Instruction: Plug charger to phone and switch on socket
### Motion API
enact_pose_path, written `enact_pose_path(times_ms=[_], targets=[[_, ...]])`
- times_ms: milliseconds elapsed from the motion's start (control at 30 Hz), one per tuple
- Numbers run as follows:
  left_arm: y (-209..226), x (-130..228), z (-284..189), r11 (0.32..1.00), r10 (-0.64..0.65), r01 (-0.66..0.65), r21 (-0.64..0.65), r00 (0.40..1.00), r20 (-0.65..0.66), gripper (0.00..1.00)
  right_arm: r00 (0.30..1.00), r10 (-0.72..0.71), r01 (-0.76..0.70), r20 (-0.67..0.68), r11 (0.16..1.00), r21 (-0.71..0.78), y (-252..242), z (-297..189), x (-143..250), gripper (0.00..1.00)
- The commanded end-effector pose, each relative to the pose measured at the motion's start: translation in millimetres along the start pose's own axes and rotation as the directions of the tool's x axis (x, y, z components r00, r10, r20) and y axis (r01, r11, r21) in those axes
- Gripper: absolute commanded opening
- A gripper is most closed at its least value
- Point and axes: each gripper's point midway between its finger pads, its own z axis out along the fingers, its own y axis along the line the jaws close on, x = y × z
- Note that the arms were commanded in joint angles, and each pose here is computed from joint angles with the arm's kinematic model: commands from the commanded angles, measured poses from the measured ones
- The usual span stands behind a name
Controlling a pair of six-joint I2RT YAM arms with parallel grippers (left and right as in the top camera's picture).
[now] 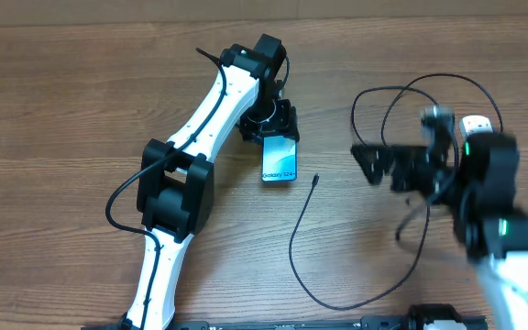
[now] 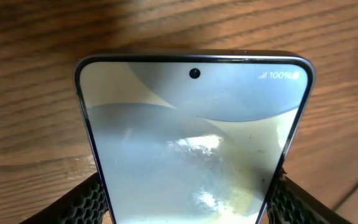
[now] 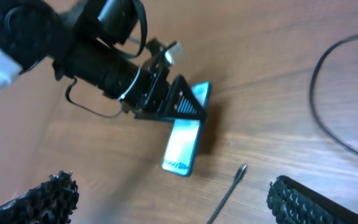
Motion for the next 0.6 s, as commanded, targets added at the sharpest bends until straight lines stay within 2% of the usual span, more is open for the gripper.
enact_pose_path(times_ms=[0, 67, 233, 433, 567], targets=[[-14.8, -2.5, -7.9, 0.996, 0.025, -0.025, 0.081, 1.0, 0.001, 0.64, 0.997, 0.005, -0.012, -0.077, 0.997, -0.082, 16.4, 10.0, -13.6, 1.0], [-15.3, -2.5, -8.2, 0.996, 0.024, -0.024, 0.088, 1.0, -0.001, 0.64, 0.994, 0.021, -0.033, -0.111, 0.994, -0.104, 12.6, 24.6, -17.1, 0.99], [-16.4, -1.9, -8.3, 0.995, 0.024, -0.023, 0.094, 1.0, -0.004, 0.64, 0.963, 0.098, -0.12, -0.251, 0.99, -0.074, -11.6, 64.9, 9.0, 0.85], [-16.2, -1.5, -8.3, 0.995, 0.024, -0.023, 0.094, 1.0, -0.005, 0.64, 0.899, 0.137, -0.176, -0.416, 0.983, -0.057, -26.8, 118.7, 52.1, 0.84], [-16.3, -1.0, -8.3, 0.995, 0.023, -0.023, 0.094, 1.0, -0.007, 0.64, 0.872, 0.117, -0.19, -0.475, 0.976, -0.11, -25.5, 151.0, 70.6, 0.81]])
